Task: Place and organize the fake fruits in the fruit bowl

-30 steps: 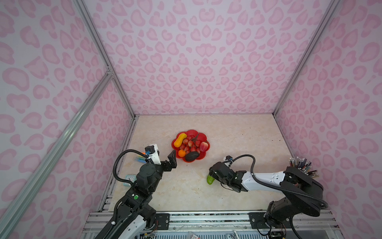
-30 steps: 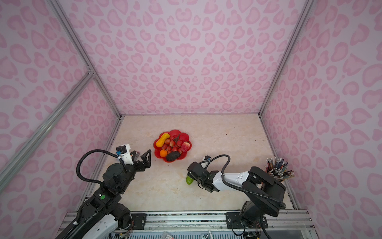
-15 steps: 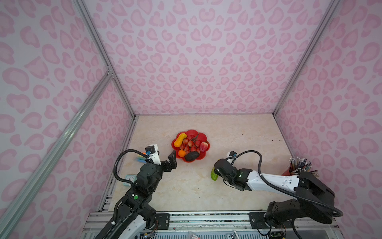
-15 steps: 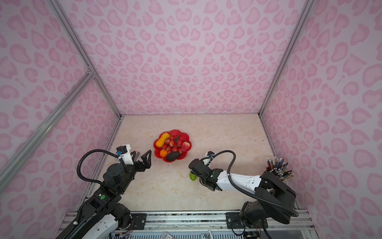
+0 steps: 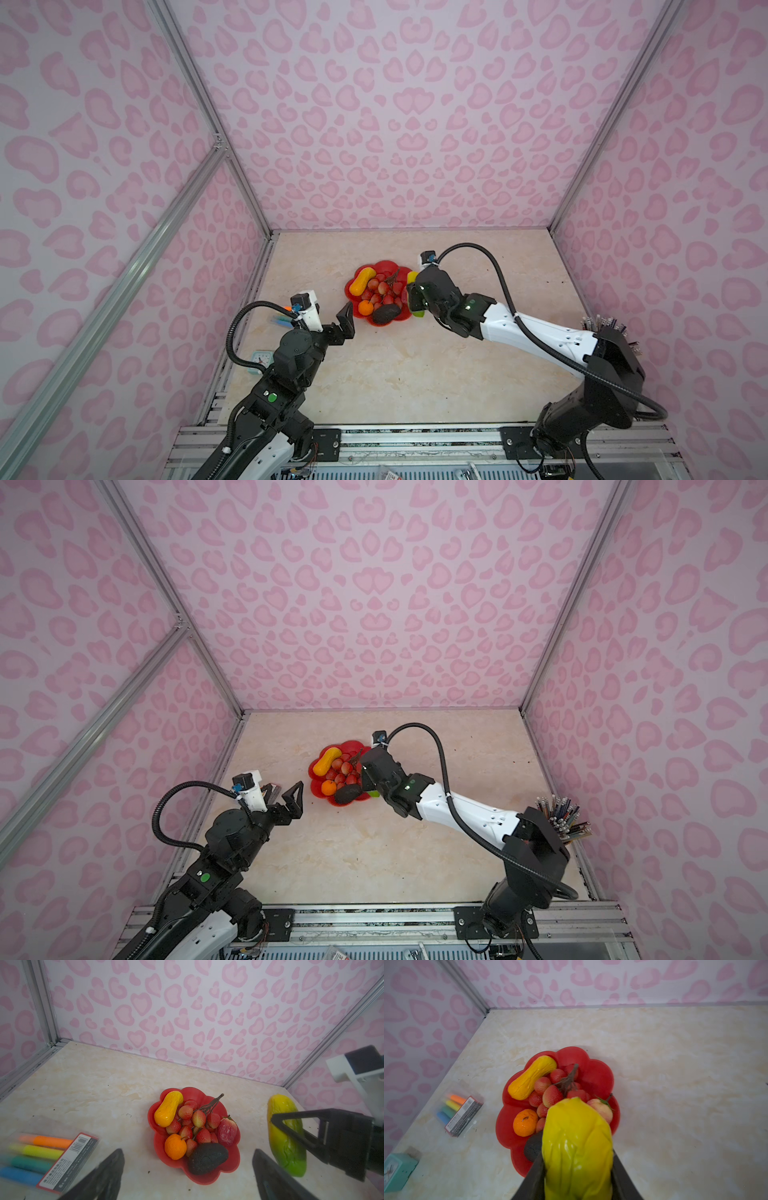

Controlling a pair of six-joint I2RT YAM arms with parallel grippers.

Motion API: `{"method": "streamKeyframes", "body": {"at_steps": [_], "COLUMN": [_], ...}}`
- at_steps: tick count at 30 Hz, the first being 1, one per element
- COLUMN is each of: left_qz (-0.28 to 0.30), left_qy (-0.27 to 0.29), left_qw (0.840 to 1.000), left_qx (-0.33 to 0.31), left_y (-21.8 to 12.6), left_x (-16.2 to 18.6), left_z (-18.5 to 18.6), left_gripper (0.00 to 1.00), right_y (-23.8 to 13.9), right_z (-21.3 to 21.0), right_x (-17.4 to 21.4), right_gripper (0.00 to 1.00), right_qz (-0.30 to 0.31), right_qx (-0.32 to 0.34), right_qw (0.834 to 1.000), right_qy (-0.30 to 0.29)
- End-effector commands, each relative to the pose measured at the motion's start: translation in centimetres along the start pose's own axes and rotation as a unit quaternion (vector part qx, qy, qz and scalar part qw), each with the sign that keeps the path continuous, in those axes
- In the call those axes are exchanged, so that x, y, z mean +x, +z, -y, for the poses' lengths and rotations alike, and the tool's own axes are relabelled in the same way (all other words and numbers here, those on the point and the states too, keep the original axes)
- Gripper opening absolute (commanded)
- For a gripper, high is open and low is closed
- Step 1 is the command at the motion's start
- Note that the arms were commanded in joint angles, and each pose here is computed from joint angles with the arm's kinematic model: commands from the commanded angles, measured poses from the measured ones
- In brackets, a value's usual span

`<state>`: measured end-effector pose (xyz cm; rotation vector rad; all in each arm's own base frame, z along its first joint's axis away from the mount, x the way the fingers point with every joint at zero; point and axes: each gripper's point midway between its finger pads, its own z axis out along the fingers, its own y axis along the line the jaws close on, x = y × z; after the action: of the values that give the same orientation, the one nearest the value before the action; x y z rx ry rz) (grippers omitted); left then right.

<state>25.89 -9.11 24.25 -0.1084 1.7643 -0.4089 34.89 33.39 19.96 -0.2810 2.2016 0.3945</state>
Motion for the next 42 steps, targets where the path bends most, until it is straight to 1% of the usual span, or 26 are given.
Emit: {"method": "streamKeyframes", "body": {"at_steps": [1, 3, 6, 10, 14, 16, 18, 19, 21, 25, 28, 30, 31, 32, 33, 35, 36, 37, 40, 42], "left_qz": [0.0, -0.002, -0.002, -0.002, -0.001, -0.001, 0.001, 0.001, 0.006, 0.031, 0.063, 0.079, 0.089, 0.096, 0.102, 0.116, 0.117, 0.121, 0.111, 0.102], "left_qy": [-0.001, -0.002, -0.006, -0.008, -0.008, -0.007, -0.006, -0.007, -0.009, -0.012, -0.015, -0.01, -0.004, 0.006, 0.016, 0.023, 0.029, 0.036, 0.059, 0.082], "left_qw": [1.0, 1.0, 1.0, 1.0, 1.0, 1.0, 1.0, 1.0, 0.999, 0.997, 0.993, 0.989, 0.985, 0.982, 0.975, 0.957, 0.948, 0.942, 0.939, 0.937], "left_qx": [-0.01, -0.012, -0.012, -0.017, -0.022, -0.025, -0.027, -0.029, -0.039, -0.075, -0.101, -0.128, -0.147, -0.166, -0.196, -0.266, -0.296, -0.31, -0.32, -0.323], "left_y": [-0.1, -0.2, -0.4, -0.5, -0.7, -0.7, -0.8, -0.7, -0.8, -1.4, -1.9, -1.9, -1.9, -1.8, -1.7, -1.9, -1.8, -1.4, 0.2, 1.2], "left_x": [0.2, 0.3, 0.3, 0.5, 0.5, 0.4, 0.3, 0.3, 0.0, -1.4, -2.7, -2.9, -3.0, -2.9, -2.7, -2.2, -1.5, -1.0, 0.5, 0.8], "left_z": [-0.5, -0.6, -0.7, -0.9, -1.2, -1.3, -1.3, -1.4, -1.7, -2.8, -3.7, -4.7, -5.3, -5.9, -6.9, -9.4, -10.5, -11.3, -12.9, -13.8], "left_gripper": [0.97, 0.97, 0.97, 0.97, 0.97, 0.97, 0.97, 0.97, 0.97, 0.97, 0.97, 0.97, 0.97, 0.97, 0.97, 0.97, 0.97, 0.97, 0.97, 0.97], "right_y": [2.3, 3.7, 5.7, 8.4, 10.5, 11.4, 12.2, 12.5, 12.5, 10.8, 8.8, 7.1, 6.1, 5.1, 3.8, 1.6, 0.2, -1.2, -5.1, -8.1], "right_z": [-1.6, -2.5, -3.0, -2.4, -1.9, -1.7, -1.3, -1.1, -1.3, -2.0, -2.2, -1.9, -1.4, -1.0, -0.3, 1.7, 3.3, 5.2, 11.0, 14.0], "right_x": [2.4, 2.1, 1.7, 2.1, 3.0, 3.7, 4.2, 4.4, 4.2, 1.4, -0.8, -2.1, -2.7, -3.2, -3.5, -3.4, -3.6, -3.3, -1.6, -1.0], "right_gripper": [0.28, 0.28, 0.28, 0.28, 0.3, 0.35, 0.46, 0.5, 0.57, 0.74, 0.81, 0.85, 0.88, 0.95, 0.98, 0.98, 0.99, 0.99, 0.99, 0.99], "right_qz": [-0.088, -0.1, -0.105, -0.126, -0.141, -0.15, -0.156, -0.159, -0.159, -0.117, -0.083, -0.064, -0.052, -0.04, -0.023, 0.016, 0.041, 0.06, 0.104, 0.154], "right_qx": [-0.027, -0.035, -0.036, -0.003, 0.014, 0.019, 0.031, 0.034, 0.025, 0.008, -0.007, -0.017, -0.022, -0.028, -0.033, -0.027, -0.01, 0.011, 0.066, 0.098], "right_qw": [0.983, 0.974, 0.963, 0.94, 0.926, 0.921, 0.918, 0.918, 0.923, 0.943, 0.956, 0.964, 0.969, 0.973, 0.976, 0.982, 0.985, 0.987, 0.987, 0.979], "right_qy": [-0.156, -0.2, -0.246, -0.318, -0.351, -0.36, -0.362, -0.361, -0.35, -0.31, -0.281, -0.256, -0.24, -0.226, -0.212, -0.186, -0.168, -0.152, -0.107, -0.086]}}
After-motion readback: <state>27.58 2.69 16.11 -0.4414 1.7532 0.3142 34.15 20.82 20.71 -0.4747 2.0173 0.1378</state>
